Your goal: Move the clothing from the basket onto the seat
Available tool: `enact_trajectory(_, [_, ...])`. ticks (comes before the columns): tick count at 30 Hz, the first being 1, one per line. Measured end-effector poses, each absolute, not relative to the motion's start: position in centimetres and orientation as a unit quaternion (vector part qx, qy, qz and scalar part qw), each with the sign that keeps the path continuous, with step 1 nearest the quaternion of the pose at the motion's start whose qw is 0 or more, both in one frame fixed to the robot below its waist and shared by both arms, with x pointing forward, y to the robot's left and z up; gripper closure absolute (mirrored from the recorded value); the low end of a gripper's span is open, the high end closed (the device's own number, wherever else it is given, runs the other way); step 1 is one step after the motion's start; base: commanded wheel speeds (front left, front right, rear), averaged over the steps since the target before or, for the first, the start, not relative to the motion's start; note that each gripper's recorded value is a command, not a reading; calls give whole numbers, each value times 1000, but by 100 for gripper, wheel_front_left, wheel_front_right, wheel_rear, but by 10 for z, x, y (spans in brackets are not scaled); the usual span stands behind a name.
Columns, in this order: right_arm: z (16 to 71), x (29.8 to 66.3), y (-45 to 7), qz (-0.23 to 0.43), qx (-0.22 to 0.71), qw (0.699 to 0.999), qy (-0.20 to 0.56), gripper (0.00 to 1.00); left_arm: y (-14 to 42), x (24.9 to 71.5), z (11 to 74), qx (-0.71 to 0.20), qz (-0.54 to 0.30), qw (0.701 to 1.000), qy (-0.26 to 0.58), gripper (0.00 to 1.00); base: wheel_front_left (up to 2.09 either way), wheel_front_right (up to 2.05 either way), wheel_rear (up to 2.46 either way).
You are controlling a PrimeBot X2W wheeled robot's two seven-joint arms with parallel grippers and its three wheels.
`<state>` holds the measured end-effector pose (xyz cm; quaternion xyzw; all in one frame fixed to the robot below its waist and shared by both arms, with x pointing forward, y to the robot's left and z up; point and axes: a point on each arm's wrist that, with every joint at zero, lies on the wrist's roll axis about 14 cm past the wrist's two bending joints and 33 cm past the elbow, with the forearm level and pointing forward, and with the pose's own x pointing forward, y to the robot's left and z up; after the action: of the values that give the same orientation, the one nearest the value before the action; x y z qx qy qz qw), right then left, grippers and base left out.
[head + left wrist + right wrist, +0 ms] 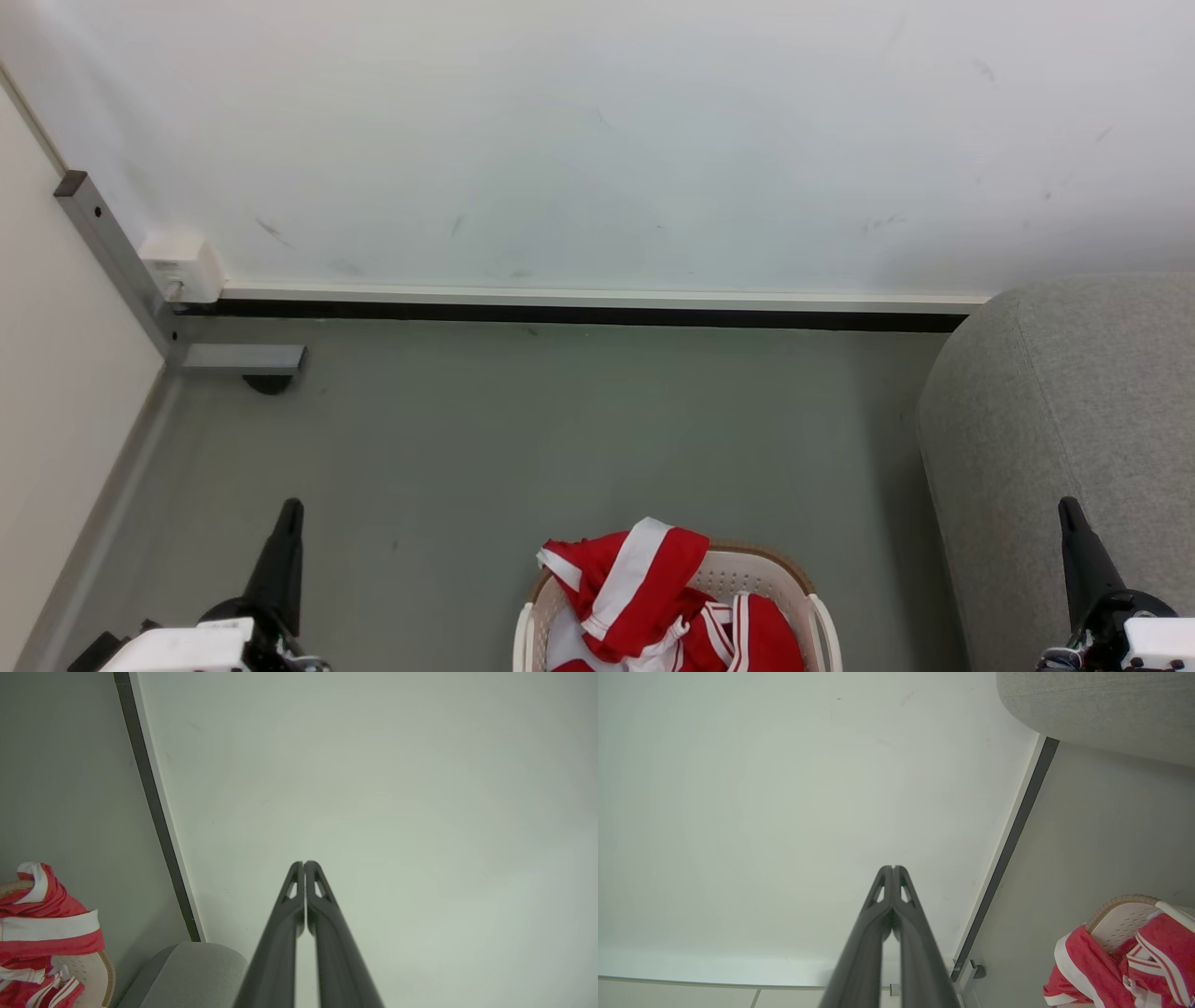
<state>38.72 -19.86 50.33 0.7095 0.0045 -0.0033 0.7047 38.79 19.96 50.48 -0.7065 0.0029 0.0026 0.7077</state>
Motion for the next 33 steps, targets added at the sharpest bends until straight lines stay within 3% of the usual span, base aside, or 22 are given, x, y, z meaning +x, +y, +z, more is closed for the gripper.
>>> enact_trajectory(11, [502, 387, -198, -5, 710, 704, 6, 100, 200, 388, 504, -707, 4, 708, 4, 100, 0, 0, 0])
enact_trajectory(12, [498, 385, -198, -9, 711, 703, 9, 0, 199, 386, 500, -707, 8, 707, 8, 0, 0, 0, 0])
enact_trajectory(21, [475, 374, -190, -34, 706, 706, 35, 0, 195, 375, 476, -703, 37, 710, 31, 0, 0, 0, 0])
enact_trajectory(26, [474, 375, -187, -33, 685, 727, 38, 0, 196, 375, 475, -692, 41, 720, 29, 0, 0, 0, 0])
enact_trajectory(33, [481, 377, -180, -17, 611, 790, 39, 0, 198, 375, 474, -648, 48, 760, 27, 0, 0, 0, 0])
